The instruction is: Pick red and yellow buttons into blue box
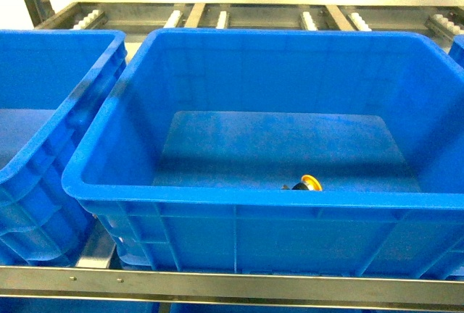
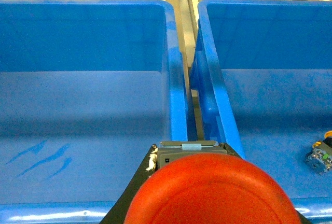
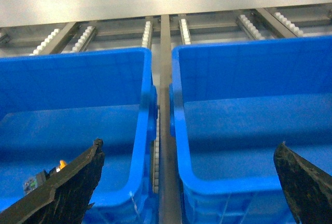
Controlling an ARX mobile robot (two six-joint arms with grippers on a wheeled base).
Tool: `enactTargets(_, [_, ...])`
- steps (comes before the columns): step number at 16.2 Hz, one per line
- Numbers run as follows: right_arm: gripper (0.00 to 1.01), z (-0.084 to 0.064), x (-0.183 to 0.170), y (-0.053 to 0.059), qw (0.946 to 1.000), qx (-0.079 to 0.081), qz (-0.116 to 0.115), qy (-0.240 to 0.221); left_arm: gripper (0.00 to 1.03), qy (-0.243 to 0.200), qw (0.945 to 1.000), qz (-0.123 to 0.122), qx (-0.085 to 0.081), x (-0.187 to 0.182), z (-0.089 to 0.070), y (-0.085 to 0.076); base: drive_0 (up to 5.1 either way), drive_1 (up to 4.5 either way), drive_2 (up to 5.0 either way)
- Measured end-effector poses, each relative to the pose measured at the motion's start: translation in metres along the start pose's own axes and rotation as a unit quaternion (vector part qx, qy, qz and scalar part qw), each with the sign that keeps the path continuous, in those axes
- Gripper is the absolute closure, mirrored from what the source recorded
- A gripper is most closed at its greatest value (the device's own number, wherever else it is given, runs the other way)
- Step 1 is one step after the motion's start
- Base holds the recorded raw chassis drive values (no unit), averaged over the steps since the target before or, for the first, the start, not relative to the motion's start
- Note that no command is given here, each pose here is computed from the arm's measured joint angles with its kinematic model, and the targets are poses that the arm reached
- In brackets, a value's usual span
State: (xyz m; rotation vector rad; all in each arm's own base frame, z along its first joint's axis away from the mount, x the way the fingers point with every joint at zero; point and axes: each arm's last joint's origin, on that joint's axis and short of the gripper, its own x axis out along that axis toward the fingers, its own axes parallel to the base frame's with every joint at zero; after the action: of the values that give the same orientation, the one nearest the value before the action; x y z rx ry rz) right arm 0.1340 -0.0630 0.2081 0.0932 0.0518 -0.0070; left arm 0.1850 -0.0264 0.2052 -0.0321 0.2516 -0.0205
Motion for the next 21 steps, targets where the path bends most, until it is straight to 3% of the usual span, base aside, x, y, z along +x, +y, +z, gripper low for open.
enactTargets(3, [0.03,-0.036,-0.032,0.001,0.9986,0.036,-0.009,0.038,0.77,0.0,1.0,0.0,0.0,0.0,0.0,0.0,0.0,0.0,0.0])
enactTargets(5, [0.03,-0.047,-0.035,0.003,0.9981,0.031,-0.018,0.049,0.77,0.0,1.0,0.0,0.0,0.0,0.0,0.0,0.0,0.0,0.0])
enactTargets(11, [0.03,-0.05,-0.034,0.003,0.9975,0.032,-0.025,0.059,0.77,0.012,0.9999,-0.002,0.003,0.002,-0.002,0.0,0.0,0.0,0.0])
enactTargets(13, [0.03,-0.05,-0.034,0.003,0.9975,0.032,-0.025,0.059,0.77,0.008,0.9997,-0.021,0.009,0.019,0.006,-0.004,0.0,0.0,0.0])
enactTargets(15, [0.03,-0.05,-0.034,0.003,0.9975,0.032,-0.024,0.059,0.77,-0.027,0.997,-0.063,0.035,0.051,0.033,-0.012,0.0,0.0,0.0])
enactTargets(17, [0.03,-0.05,-0.034,0.003,0.9975,0.032,-0.024,0.059,0.77,0.009,0.9908,-0.122,0.059,0.094,0.04,-0.021,0.0,0.0,0.0])
enactTargets(18, [0.03,-0.05,-0.034,0.003,0.9975,0.032,-0.024,0.059,0.77,0.03,0.9851,-0.154,0.069,0.115,0.04,-0.029,0.0,0.0,0.0])
enactTargets(19, [0.03,-0.05,-0.034,0.003,0.9975,0.032,-0.024,0.059,0.77,0.046,0.976,-0.195,0.086,0.138,0.041,-0.04,0.0,0.0,0.0])
enactTargets(21, [0.03,-0.05,-0.034,0.003,0.9975,0.031,-0.024,0.059,0.77,0.037,0.9605,-0.245,0.126,0.169,0.053,-0.067,0.0,0.0,0.0])
